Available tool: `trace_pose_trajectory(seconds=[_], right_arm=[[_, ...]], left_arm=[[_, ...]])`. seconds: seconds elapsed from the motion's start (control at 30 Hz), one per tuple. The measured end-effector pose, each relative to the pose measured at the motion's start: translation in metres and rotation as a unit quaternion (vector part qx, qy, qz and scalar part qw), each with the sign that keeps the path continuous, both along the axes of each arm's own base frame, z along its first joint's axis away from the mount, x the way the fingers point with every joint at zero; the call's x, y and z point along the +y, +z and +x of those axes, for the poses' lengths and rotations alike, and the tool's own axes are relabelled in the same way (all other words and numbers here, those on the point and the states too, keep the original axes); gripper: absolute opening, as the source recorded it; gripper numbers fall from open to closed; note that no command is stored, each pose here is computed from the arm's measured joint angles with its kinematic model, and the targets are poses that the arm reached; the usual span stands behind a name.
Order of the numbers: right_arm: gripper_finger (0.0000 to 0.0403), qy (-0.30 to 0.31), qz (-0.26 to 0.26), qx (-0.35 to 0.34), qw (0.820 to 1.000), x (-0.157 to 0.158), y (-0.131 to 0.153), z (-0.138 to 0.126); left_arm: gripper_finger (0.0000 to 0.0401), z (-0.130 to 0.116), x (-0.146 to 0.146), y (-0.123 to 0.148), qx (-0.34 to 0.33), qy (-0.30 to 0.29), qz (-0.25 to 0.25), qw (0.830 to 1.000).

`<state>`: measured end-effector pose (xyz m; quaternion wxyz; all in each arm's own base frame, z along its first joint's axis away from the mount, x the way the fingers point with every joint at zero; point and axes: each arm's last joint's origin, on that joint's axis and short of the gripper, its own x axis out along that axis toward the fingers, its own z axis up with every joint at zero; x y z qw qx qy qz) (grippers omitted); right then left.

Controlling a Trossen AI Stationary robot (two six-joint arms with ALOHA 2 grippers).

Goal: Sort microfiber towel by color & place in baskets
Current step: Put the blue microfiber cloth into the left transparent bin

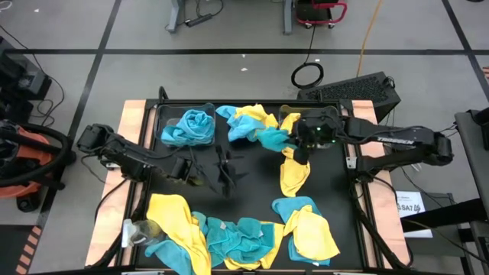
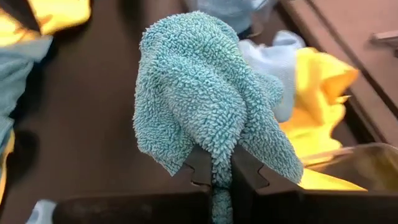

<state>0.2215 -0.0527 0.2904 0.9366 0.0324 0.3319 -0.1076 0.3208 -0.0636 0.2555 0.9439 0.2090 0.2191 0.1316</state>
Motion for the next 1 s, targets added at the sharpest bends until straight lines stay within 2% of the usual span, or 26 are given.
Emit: trace_pose_trajectory(seconds=[0.23, 0.33, 0.53, 0.73, 0.83, 0.93, 1.0], right_arm=[[0.0008, 0.063, -0.016, -0.005, 0.998, 0.002, -0.012, 0.024], [0.0008, 0.091, -0.024, -0.011, 0.995, 0.005, -0.013, 0.031], [0.0008, 0.129, -0.055, -0.02, 0.99, 0.012, -0.001, 0.049], [0.0008, 0.18, -0.087, -0.027, 0.979, 0.025, 0.011, 0.076], [0.0008, 0.2, -0.1, -0.024, 0.974, 0.032, 0.015, 0.088], [0.0008, 0.216, -0.108, -0.02, 0.97, 0.038, 0.02, 0.096], [0.0009, 0.22, -0.106, -0.011, 0.97, 0.04, 0.023, 0.099]], left_arm=[[0.0281, 0.01, 0.029, 0.009, -0.045, -0.019, -0.024, 0.999], [0.028, 0.012, 0.043, 0.009, -0.051, -0.028, -0.052, 0.997], [0.028, 0.014, 0.065, 0.009, -0.063, -0.048, -0.116, 0.99], [0.028, 0.014, 0.076, 0.01, -0.068, -0.04, -0.136, 0.987], [0.028, 0.013, 0.078, 0.006, -0.048, -0.054, -0.146, 0.987], [0.0266, 0.011, 0.078, 0.003, -0.03, -0.061, -0.152, 0.986], [0.0237, 0.011, 0.078, 0.002, -0.022, -0.062, -0.149, 0.987]])
